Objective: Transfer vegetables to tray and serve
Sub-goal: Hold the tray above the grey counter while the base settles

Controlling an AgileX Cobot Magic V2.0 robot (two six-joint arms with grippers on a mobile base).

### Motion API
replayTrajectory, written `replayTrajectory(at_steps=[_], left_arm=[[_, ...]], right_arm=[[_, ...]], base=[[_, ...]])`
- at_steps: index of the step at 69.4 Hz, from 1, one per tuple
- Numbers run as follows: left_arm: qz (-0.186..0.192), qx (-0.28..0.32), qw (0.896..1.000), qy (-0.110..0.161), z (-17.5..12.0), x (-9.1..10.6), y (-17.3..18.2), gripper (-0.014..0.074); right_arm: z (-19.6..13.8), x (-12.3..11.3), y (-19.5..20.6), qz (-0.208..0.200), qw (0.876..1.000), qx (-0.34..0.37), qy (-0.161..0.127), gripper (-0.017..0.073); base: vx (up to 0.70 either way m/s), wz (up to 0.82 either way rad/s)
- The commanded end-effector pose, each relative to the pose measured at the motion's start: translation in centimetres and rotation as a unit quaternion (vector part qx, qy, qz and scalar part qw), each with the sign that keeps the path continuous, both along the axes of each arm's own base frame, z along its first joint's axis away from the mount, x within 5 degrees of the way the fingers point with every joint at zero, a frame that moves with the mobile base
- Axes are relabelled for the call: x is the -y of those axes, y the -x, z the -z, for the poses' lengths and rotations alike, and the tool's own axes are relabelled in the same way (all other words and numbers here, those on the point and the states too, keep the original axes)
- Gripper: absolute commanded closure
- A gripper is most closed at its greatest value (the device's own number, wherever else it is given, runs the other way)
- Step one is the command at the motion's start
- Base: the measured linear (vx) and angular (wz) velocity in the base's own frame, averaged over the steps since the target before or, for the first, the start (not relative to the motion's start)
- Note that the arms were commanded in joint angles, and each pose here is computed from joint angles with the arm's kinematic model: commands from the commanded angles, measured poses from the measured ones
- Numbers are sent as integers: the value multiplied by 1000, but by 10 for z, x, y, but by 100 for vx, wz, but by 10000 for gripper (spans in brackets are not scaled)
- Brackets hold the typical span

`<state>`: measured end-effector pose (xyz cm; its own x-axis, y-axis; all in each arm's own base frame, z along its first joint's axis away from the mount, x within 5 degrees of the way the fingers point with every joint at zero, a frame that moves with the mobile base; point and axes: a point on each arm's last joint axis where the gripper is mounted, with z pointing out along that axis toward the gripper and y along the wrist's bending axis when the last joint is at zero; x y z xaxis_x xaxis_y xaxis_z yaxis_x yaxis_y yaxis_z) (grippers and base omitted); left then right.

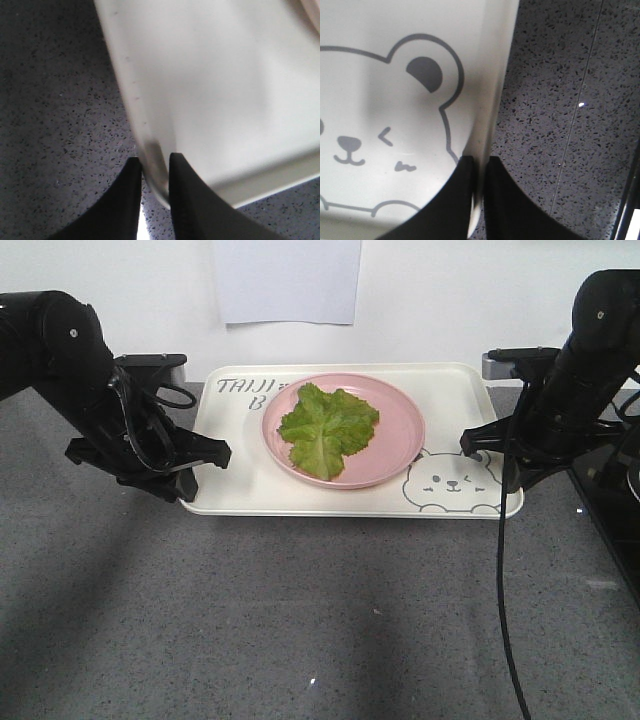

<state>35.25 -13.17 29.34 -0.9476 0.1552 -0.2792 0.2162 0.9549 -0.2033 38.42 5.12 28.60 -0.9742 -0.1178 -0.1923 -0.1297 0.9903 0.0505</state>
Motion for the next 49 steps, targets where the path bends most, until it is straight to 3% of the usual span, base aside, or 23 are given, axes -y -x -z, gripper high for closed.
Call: replayTrajectory(at_steps=[1,9,22,49], left_arm=[[11,52,996,65,-32,15,9,601],[15,37,998,56,-28,14,10,601],[14,30,999,31,-21,11,6,601],[19,16,1000,-11,0,9,-4,601]], right_arm=[[-30,-18,10,-30,997,39,-67,568],[-31,-23,10,-53,994,40,-88,566],[-28,-26,8,-52,993,37,-103,564],[14,-32,-8,-54,992,-27,-114,564]], base=[[0,0],[0,0],[0,0],[0,0]])
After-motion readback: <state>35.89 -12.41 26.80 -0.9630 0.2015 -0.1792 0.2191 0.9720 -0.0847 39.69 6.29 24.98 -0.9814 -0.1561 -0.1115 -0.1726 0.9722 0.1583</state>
